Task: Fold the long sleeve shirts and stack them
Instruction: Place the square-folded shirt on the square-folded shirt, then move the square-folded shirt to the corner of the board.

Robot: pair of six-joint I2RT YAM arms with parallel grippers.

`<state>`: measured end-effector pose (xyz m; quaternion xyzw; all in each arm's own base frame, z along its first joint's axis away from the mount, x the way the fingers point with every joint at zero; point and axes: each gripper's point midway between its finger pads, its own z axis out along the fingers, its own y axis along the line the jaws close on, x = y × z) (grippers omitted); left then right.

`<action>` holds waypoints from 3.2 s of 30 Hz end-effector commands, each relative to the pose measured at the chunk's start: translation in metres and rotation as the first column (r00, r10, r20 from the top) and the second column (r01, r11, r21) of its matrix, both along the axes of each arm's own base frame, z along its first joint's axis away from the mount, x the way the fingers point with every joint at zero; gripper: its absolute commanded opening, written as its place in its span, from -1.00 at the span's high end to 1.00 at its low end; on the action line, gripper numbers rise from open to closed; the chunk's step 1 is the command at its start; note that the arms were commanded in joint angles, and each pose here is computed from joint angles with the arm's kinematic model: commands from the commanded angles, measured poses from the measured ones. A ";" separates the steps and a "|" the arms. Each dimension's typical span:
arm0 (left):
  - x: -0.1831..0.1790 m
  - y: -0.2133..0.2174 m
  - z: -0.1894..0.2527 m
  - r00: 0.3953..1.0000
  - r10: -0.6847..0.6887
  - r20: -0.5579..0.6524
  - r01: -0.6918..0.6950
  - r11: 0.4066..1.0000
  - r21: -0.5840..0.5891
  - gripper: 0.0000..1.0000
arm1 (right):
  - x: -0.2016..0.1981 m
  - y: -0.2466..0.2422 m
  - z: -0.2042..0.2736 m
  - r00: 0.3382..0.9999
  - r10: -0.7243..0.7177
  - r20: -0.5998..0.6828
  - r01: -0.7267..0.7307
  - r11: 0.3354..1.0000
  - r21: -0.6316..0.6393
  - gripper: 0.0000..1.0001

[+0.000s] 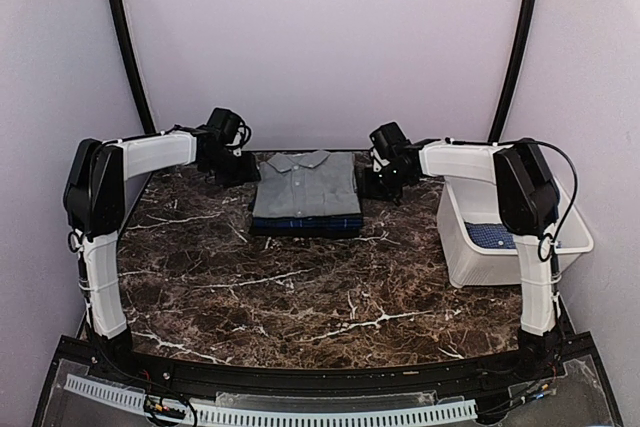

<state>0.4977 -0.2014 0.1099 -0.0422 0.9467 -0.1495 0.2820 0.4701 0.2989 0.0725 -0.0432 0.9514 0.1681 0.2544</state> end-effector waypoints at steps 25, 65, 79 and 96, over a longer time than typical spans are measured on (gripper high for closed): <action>-0.078 -0.253 0.123 0.857 -0.390 0.336 0.464 0.868 -0.176 -0.90 | -0.050 -0.093 0.239 0.847 -0.202 0.492 0.190 0.979 0.074 -0.87; -0.003 -0.249 -0.035 0.962 -0.167 0.215 0.198 0.972 -0.131 -0.98 | -0.102 -0.119 0.240 0.856 -0.247 0.454 0.201 0.968 0.147 -0.97; 0.042 -0.100 -0.032 0.978 -0.064 0.197 0.078 0.995 -0.061 -0.98 | -0.101 -0.107 0.220 0.883 -0.217 0.416 0.169 0.974 0.151 -0.97; 0.150 0.005 -0.041 0.958 0.187 0.220 -0.169 0.981 -0.096 -0.98 | -0.114 -0.089 0.194 0.929 -0.139 0.343 0.102 0.987 0.124 -0.97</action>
